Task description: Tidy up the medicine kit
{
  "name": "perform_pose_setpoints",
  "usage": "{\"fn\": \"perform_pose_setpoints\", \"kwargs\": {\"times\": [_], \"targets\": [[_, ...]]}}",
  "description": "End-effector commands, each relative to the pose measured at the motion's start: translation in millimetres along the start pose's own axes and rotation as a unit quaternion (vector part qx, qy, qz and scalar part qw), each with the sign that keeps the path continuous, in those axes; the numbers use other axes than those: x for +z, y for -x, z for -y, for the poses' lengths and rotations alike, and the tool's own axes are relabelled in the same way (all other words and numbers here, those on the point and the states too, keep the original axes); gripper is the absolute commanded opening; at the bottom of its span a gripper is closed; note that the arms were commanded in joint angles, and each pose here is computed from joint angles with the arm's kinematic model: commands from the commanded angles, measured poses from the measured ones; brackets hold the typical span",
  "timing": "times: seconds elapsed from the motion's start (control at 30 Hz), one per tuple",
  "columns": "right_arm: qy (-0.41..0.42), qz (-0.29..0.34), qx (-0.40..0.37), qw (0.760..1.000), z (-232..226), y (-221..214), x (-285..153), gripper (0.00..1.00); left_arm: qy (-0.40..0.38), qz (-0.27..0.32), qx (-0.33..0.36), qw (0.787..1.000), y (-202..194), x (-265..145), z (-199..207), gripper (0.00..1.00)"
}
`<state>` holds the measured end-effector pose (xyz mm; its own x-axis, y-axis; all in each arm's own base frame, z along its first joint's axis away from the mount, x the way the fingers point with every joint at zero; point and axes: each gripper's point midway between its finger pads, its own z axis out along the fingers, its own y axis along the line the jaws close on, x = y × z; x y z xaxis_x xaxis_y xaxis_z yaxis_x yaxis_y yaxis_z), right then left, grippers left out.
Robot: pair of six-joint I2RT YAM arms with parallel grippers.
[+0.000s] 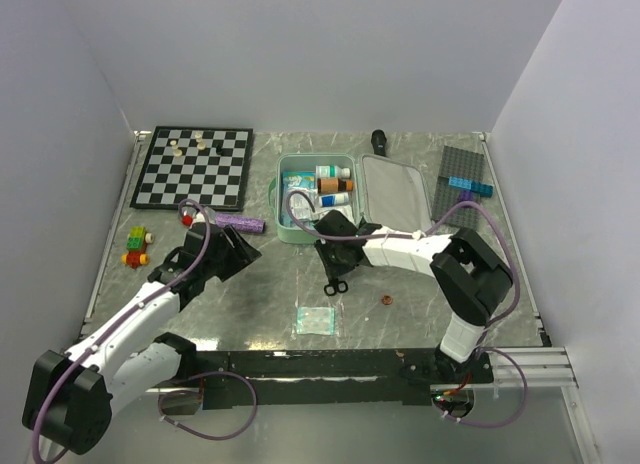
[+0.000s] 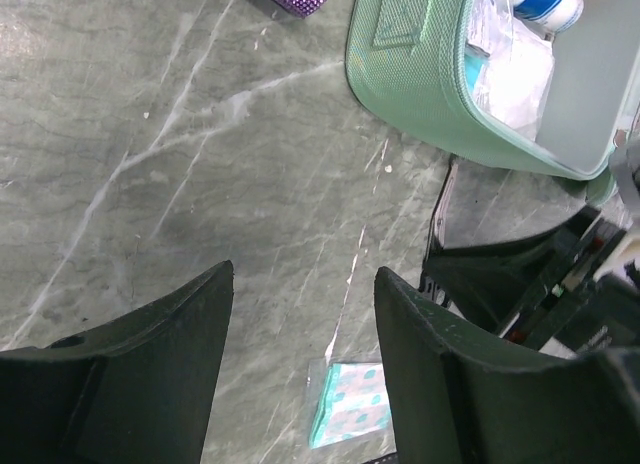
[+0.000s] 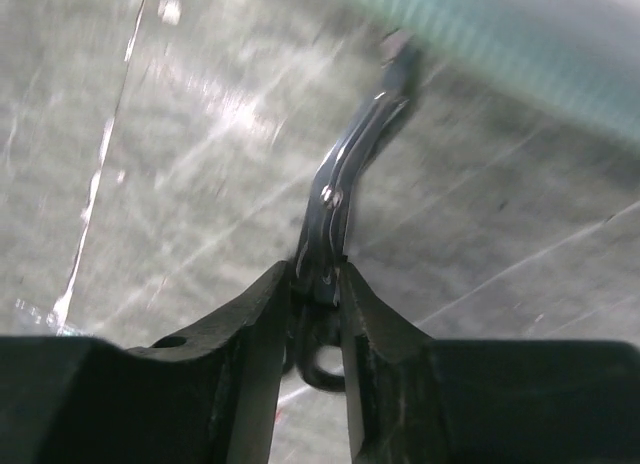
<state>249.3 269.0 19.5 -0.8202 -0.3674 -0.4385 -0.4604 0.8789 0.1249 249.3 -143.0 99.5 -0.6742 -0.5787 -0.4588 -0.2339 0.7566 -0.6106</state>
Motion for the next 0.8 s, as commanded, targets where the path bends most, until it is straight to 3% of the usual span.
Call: {"fn": "perform_pose_setpoints", "kwargs": {"times": [0.0,0.17,0.3,0.37,0.77], "targets": [[0.027,-0.050,0.007,0.998,-14.8,-41.1,-13.7,0.32,-0.009,0.007,0.006,1.000,4.4,3.7,4.0,0.63],[0.015,-0.057,0.007,0.998,-9.5,-53.8,-25.2,0.33,-0.009,0.003,0.007,1.000,5.0,6.9,6.4,0.63],[0.007,-0.036,0.015,0.999,-8.3,-42.4,-36.0,0.49,-0.011,0.005,0.007,1.000,6.2,7.1,8.0,0.63],[0.005,-0.025,0.015,1.000,-10.7,-29.3,-40.2,0.52,-0.013,0.004,0.007,1.000,6.2,7.4,8.9,0.63],[0.021,-0.058,0.000,0.998,-21.5,0.6,-32.7,0.50,-0.012,0.013,0.010,1.000,8.3,0.8,7.0,0.63]]}}
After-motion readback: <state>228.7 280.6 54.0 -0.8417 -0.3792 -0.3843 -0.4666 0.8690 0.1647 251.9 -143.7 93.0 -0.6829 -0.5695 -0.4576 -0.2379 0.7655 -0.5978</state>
